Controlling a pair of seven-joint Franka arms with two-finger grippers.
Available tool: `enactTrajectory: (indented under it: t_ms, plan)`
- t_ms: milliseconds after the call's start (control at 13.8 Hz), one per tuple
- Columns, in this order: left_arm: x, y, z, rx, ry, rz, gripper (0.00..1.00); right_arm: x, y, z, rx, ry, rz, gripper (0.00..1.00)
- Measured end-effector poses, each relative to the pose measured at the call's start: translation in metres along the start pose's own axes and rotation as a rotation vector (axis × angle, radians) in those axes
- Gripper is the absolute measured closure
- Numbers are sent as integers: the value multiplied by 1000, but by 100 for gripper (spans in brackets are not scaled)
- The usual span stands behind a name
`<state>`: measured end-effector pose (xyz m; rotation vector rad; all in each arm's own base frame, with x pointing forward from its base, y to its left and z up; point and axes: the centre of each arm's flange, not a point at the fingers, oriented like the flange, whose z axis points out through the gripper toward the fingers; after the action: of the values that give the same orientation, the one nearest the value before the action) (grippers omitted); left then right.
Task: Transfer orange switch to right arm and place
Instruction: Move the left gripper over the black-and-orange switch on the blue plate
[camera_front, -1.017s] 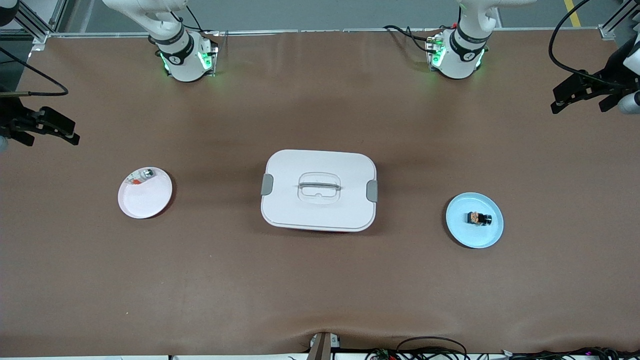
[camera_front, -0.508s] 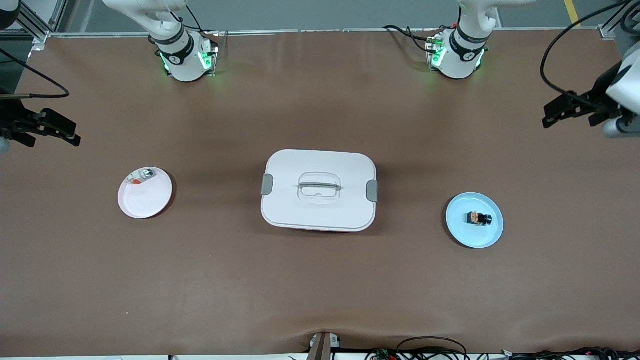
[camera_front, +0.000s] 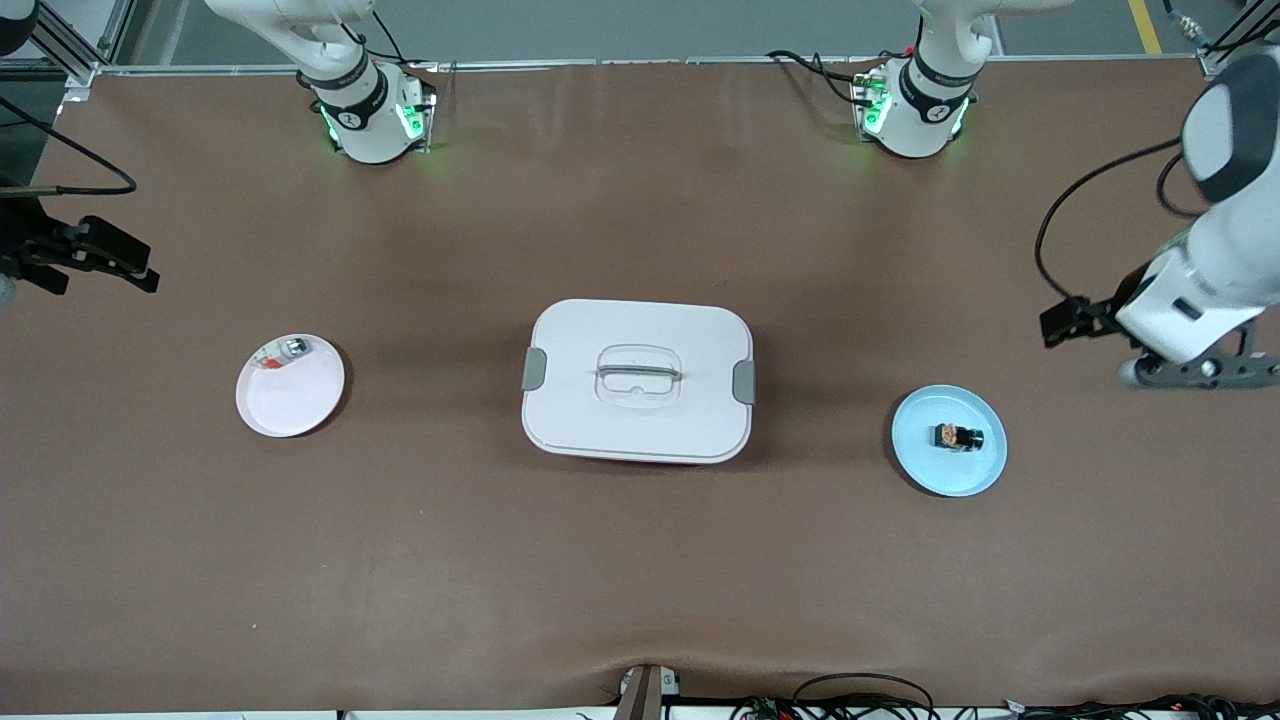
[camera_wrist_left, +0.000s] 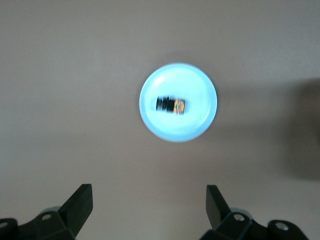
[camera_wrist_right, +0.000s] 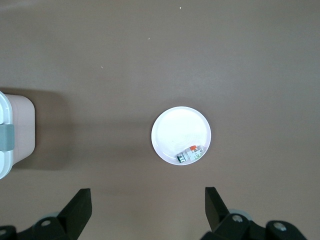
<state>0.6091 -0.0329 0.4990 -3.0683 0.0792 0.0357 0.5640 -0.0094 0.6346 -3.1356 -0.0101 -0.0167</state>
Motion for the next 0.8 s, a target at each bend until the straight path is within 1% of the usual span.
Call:
enactTrajectory:
  t_ms: [145,363,508,799]
  plan:
    - [10,4,44,-4,28,21,0,0,0,0,0,0,0,0]
    - [14,6,106,-9,55,83,0,0,0,0,0,1,0,0]
    - [11,-4,137,-13,38,86,0,0,0,0,0,1,0,0]
    - [13,-6,176,-18,5,85,0,0,0,0,0,1,0,0]
